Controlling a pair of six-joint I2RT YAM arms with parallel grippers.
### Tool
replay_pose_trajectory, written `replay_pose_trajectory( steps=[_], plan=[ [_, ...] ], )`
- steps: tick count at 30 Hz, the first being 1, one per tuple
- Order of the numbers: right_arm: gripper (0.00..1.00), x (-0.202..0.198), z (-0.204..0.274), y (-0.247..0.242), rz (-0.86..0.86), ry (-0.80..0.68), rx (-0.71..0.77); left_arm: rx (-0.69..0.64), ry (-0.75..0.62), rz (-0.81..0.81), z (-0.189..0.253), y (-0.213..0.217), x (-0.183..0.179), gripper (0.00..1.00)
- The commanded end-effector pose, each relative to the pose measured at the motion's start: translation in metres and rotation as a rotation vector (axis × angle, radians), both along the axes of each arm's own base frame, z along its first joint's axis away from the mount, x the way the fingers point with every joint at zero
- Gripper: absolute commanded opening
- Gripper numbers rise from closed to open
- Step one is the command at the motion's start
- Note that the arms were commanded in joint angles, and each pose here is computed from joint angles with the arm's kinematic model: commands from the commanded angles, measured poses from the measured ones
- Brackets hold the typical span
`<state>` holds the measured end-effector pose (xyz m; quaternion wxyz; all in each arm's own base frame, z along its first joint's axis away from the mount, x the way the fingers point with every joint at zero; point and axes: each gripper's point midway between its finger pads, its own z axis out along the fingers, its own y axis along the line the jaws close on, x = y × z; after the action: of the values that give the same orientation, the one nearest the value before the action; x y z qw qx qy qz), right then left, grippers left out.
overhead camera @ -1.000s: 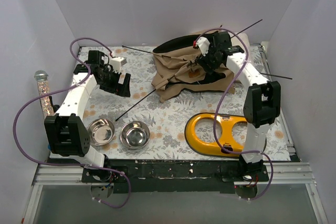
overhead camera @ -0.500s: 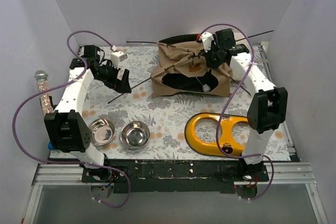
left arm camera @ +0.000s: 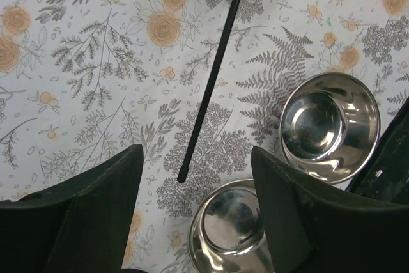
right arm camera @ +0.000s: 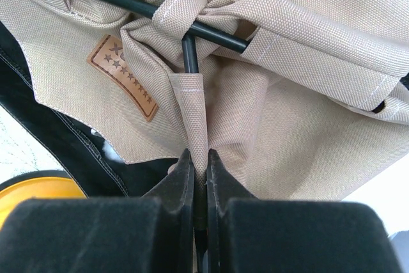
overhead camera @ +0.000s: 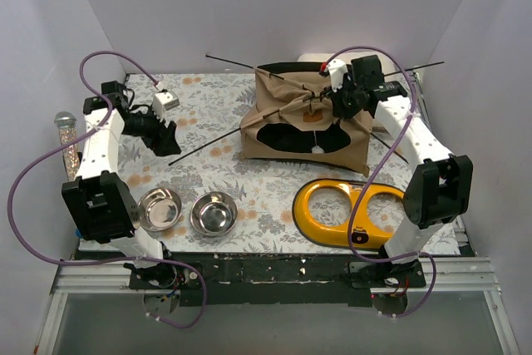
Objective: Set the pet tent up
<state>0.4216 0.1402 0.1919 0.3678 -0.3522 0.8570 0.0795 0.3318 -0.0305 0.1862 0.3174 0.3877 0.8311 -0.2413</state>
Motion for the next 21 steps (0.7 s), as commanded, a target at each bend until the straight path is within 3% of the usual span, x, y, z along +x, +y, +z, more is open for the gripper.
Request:
replay_pose_trajectory(
  steps=[1, 5, 11, 17, 21],
  plan=[
    [0.01, 0.017, 0.045, 0.001, -0.03, -0.153, 0.062, 0.016, 0.017, -0.134, -0.012, -0.001, -0.025, 0.62],
    [0.01, 0.015, 0.045, 0.002, -0.032, -0.149, 0.073, 0.035, 0.043, -0.135, -0.029, 0.006, -0.036, 0.59],
    [0.01, 0.008, 0.045, 0.008, 0.009, -0.14, 0.098, 0.106, -0.049, -0.131, -0.05, 0.017, -0.022, 0.61],
    [0.01, 0.005, 0.046, 0.01, 0.028, -0.131, 0.12, 0.153, -0.045, -0.148, -0.067, 0.027, -0.012, 0.48],
    [0.01, 0.004, 0.044, 0.01, 0.029, -0.125, 0.115, 0.16, -0.093, -0.129, -0.067, 0.029, -0.003, 0.51]
  ],
)
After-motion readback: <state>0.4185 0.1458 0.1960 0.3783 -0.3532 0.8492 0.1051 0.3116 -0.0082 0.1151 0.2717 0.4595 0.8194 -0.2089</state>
